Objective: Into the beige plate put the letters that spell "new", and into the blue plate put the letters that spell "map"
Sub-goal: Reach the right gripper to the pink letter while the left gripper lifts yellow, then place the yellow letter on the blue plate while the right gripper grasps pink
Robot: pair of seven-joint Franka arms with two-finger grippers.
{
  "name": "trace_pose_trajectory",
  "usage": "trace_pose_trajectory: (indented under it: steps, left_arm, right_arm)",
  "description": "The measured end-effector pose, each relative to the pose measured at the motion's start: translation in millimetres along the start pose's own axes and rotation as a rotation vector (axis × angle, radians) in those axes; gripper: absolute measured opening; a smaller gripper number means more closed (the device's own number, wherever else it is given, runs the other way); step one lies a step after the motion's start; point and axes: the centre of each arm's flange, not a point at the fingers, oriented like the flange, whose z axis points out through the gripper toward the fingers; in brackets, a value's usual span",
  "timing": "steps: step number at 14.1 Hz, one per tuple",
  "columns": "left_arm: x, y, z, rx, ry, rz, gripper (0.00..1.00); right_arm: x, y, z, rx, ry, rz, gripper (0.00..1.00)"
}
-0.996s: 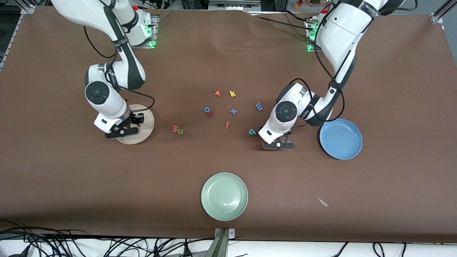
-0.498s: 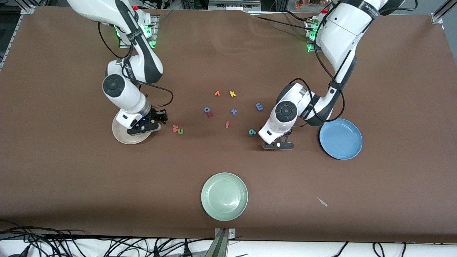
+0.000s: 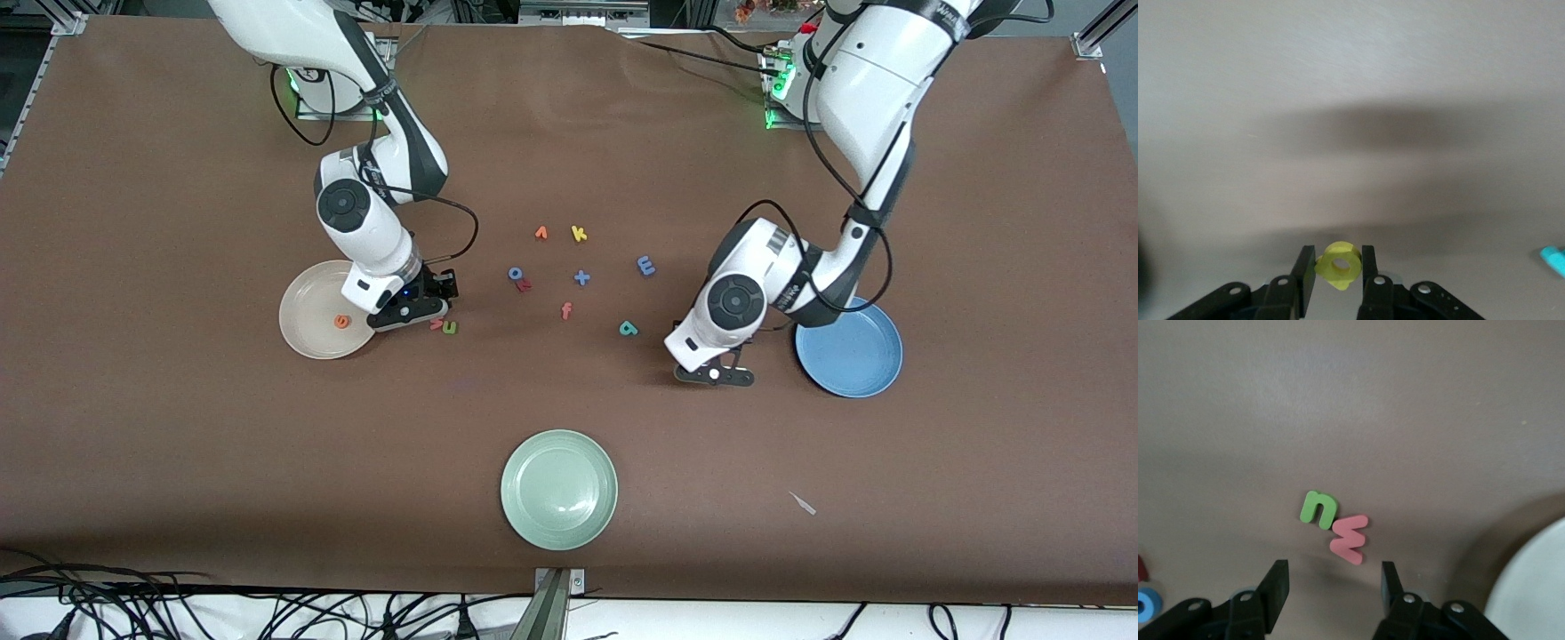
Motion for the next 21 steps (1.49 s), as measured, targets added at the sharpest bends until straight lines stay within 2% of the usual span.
trace_pose_trajectory:
  steps: [7, 12, 13, 15, 17, 20, 21]
  left_arm:
    - [13.0, -106.3, -27.5, -0.002, -0.094, 0.177, 0.33]
    - [14.3, -172.8, -35.0, -0.024, -0.109, 0.245, 0.33]
    - [13.9, -183.9, -34.3, -0.025, -0.111, 0.255, 0.33]
    - [11.6, -206.4, -32.9, -0.027, -0.114, 0.263, 0.33]
    - [5.3, -222.2, -32.6, -0.03, -0.096, 0.255, 0.33]
    - [-11.1, -226.9, -16.0, -0.03, -0.016, 0.256, 0.33]
    - [-18.2, -226.2, -5.8, -0.032, 0.003, 0.257, 0.33]
  right_arm:
    - [-5.6, -0.7, 24.3, -0.012, 0.025, -0.01, 0.64]
    - [-4.8, 2.6, 24.3, -0.015, 0.026, -0.022, 0.63]
    - [-4.6, 3.7, 24.4, -0.016, 0.026, -0.022, 0.58]
    - [-4.3, 5.9, 25.1, -0.018, 0.027, -0.022, 0.55]
    - [-4.1, 7.0, 25.8, -0.019, 0.029, -0.024, 0.52]
    - [-4.2, 7.3, 27.1, -0.02, 0.029, -0.029, 0.48]
    - [-4.1, 7.5, 27.1, -0.021, 0.03, -0.029, 0.43]
